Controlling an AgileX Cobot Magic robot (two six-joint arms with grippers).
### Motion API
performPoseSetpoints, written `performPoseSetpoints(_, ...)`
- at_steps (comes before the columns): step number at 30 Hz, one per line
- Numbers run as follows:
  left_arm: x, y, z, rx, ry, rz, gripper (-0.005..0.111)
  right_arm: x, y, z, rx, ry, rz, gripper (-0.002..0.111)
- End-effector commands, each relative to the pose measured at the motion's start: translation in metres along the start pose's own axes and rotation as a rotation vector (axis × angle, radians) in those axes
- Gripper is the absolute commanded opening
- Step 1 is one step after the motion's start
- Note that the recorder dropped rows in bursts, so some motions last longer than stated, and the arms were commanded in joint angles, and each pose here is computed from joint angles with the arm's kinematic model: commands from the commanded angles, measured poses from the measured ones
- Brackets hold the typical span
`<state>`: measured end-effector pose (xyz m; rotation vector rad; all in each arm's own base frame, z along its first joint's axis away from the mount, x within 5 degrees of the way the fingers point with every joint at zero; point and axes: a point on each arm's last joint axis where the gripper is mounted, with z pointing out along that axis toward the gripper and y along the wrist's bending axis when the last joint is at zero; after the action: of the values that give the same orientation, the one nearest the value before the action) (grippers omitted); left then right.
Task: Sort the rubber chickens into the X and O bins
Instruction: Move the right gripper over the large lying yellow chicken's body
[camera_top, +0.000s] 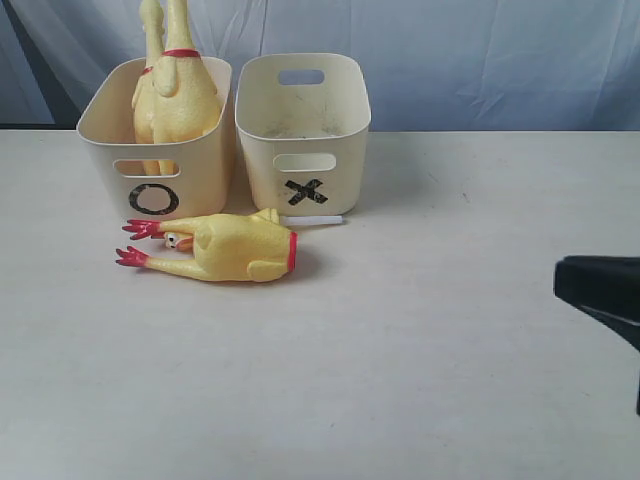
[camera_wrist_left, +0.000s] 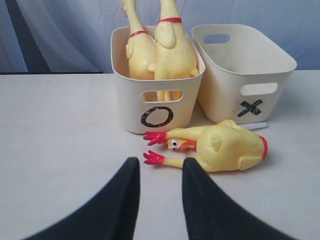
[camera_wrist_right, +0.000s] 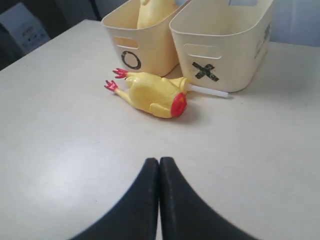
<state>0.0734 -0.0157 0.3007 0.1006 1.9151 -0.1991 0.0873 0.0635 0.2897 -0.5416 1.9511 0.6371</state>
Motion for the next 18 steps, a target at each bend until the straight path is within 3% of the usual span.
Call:
performPoseSetpoints(1, 0.001, -0.001, -0.007, 0.015, -0.043, -0.016, 0.028, -0.029, -0.006, 0.023, -0.088, 0.048, -0.064, 0.0)
performPoseSetpoints(11, 0.004, -0.002, -0.026, 0.02, -0.114, -0.001, 0.025, -0.076, -0.043, 0.107, -0.2, 0.233, -0.067, 0.001)
performPoseSetpoints(15, 0.004, -0.002, -0.026, 0.02, -0.118, 0.001, 0.025, -0.07, -0.037, 0.17, -0.246, 0.318, -0.236, 0.001)
performPoseSetpoints(18, 0.004, -0.002, -0.026, 0.017, -0.116, 0.006, 0.025, -0.061, -0.031, 0.216, -0.196, 0.322, -0.344, 0.001)
